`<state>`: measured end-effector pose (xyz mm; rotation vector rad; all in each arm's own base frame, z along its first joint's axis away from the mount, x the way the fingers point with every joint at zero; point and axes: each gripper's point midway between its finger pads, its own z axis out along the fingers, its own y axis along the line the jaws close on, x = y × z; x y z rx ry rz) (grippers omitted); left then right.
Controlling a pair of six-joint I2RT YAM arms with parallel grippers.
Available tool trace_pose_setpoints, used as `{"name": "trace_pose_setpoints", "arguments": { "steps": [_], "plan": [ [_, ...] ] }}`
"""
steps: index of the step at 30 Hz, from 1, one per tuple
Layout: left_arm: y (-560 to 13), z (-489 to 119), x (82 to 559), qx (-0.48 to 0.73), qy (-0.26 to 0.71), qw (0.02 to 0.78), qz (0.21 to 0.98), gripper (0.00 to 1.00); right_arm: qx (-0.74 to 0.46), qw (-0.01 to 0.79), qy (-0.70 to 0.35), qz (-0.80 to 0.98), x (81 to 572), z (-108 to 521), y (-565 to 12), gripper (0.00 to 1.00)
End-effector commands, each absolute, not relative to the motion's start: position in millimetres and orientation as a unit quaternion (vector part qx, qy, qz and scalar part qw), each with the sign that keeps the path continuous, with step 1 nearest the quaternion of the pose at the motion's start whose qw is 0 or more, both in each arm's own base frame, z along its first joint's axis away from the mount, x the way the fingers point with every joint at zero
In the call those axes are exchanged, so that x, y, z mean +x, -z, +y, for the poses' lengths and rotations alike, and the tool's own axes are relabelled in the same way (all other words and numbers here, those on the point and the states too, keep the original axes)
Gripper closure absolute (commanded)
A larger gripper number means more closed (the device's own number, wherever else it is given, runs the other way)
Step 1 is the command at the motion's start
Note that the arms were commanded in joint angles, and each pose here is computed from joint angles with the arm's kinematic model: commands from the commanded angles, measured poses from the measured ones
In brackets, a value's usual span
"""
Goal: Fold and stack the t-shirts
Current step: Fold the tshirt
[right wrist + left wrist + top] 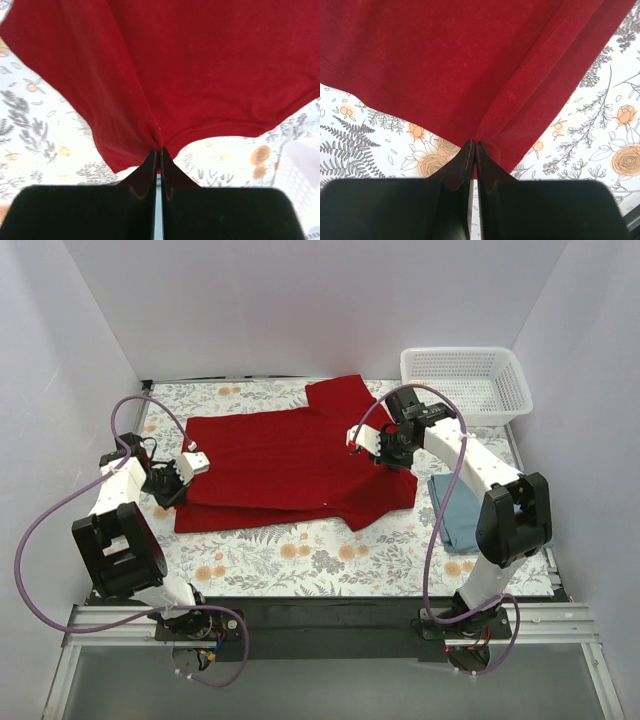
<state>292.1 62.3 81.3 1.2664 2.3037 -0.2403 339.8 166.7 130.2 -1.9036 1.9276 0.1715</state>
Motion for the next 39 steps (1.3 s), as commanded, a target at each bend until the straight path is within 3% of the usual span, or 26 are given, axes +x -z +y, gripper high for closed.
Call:
{"name": "trace_pose_setpoints", "arguments": {
  "steps": [1,39],
  "plan": [
    [-91,66,313,0.461,0.077,0.278,0.839,1.00,-0.714,0.223,-0.038,0.662,365,168,-141,0.99],
    [-65,83,346,0.438,0.070,0.273,0.854,1.00,-0.731,0.195,-0.014,0.653,433,179,-104,0.99]
  ]
}}
